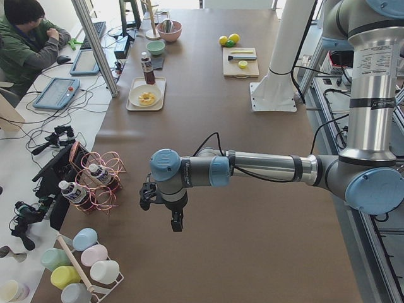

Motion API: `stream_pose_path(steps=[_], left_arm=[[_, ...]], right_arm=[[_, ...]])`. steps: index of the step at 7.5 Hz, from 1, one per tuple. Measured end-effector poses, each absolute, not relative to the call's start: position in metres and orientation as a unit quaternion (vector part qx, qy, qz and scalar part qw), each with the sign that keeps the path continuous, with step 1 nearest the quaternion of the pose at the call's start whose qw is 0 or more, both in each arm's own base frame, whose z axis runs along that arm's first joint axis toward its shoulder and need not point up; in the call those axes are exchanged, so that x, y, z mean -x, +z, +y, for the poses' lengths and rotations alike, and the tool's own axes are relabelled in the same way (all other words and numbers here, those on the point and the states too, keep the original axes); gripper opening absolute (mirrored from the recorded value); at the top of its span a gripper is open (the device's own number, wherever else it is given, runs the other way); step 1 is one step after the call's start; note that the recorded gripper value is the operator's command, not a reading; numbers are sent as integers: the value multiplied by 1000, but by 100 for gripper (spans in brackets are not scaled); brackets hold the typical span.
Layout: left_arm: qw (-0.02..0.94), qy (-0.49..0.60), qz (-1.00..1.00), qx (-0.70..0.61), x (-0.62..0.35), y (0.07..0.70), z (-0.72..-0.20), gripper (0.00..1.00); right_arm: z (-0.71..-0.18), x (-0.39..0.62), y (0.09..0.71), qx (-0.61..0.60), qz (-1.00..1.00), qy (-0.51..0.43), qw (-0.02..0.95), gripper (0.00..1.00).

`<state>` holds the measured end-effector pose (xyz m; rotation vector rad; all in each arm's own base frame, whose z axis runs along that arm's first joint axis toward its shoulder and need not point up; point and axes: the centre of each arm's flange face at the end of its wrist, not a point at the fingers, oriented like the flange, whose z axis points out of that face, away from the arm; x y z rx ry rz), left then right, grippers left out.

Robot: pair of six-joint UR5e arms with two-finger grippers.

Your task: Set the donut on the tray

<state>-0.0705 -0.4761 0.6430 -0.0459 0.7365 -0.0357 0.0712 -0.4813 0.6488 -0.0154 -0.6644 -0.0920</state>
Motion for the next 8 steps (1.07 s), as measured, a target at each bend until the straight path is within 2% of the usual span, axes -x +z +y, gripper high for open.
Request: stream_pose_path(steps=[8], left_arm=[[932,-20,360,28,70,654,-473,99]], right_arm=[[-481,-71,648,7,-327,-47,944,100]])
